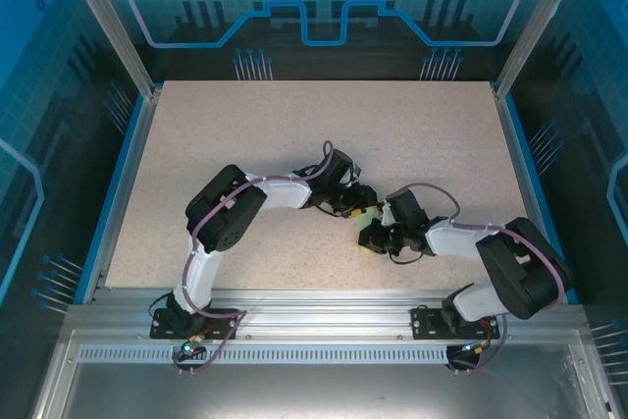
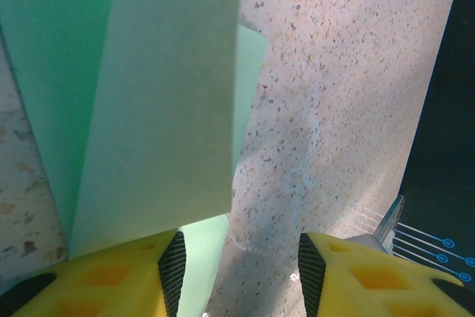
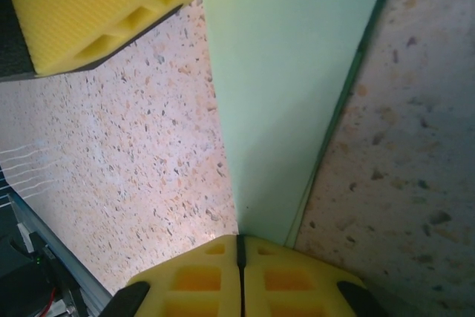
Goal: Fold a paper plane with a square sheet of paper (pick it up from the middle)
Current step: Fold the wing for the fifth time at the center of the table.
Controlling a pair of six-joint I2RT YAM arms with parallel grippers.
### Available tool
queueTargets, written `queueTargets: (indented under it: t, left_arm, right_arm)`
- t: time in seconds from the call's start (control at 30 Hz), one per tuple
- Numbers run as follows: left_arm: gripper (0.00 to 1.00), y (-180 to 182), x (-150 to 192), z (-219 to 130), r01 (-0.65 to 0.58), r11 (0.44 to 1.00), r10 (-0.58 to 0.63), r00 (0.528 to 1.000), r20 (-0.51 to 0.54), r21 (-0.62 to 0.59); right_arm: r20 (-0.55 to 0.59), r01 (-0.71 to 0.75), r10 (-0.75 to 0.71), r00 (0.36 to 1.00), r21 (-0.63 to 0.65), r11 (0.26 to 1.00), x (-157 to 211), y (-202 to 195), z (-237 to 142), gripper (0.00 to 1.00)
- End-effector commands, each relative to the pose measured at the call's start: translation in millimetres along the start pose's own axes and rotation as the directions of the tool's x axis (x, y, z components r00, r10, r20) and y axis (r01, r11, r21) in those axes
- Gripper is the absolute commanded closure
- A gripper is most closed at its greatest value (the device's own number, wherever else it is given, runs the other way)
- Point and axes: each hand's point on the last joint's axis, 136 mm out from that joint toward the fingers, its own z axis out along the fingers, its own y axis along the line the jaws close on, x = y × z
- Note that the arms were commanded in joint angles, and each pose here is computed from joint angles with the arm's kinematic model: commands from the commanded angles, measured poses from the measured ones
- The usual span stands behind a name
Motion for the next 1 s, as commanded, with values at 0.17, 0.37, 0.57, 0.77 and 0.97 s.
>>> queueTargets:
  t: [0.17, 0.37, 0.57, 0.77, 0.97]
  left_arm:
    - [0.52, 18.2, 10.7, 2.1, 0.012, 0.998, -0.013, 1.000, -0.015, -0.054]
    - [0.52, 20.1, 11.2, 2.1, 0.017, 0.998, -0.017, 1.000, -0.016, -0.058]
    - [0.52, 19.4, 11.3, 2.0, 0.016, 0.998, -0.017, 1.000, -0.016, -0.057]
    - [0.52, 20.6, 11.6, 2.3, 0.019, 0.998, -0.020, 1.000, -0.017, -0.060]
    - [0.52, 18.7, 10.9, 2.1, 0.020, 0.998, -0.020, 1.000, -0.015, -0.057]
  right_arm:
    - [-0.024, 0.051, -0.049, 0.998, 0.083, 0.995, 24.1, -15.6, -11.0, 0.95]
    - [0.050, 0.065, -0.065, 0.997, -0.010, 0.998, 9.8, 11.4, -21.7, 0.94]
    - [0.011, 0.060, -0.059, 0.998, -0.064, 0.996, 9.1, 21.3, -9.7, 0.94]
    - [-0.052, 0.020, -0.017, 0.998, 0.060, 0.998, 24.9, -14.4, 0.4, 0.94]
    - [-0.103, 0.004, 0.011, 0.995, 0.143, 0.990, 40.5, -39.8, 1.9, 0.94]
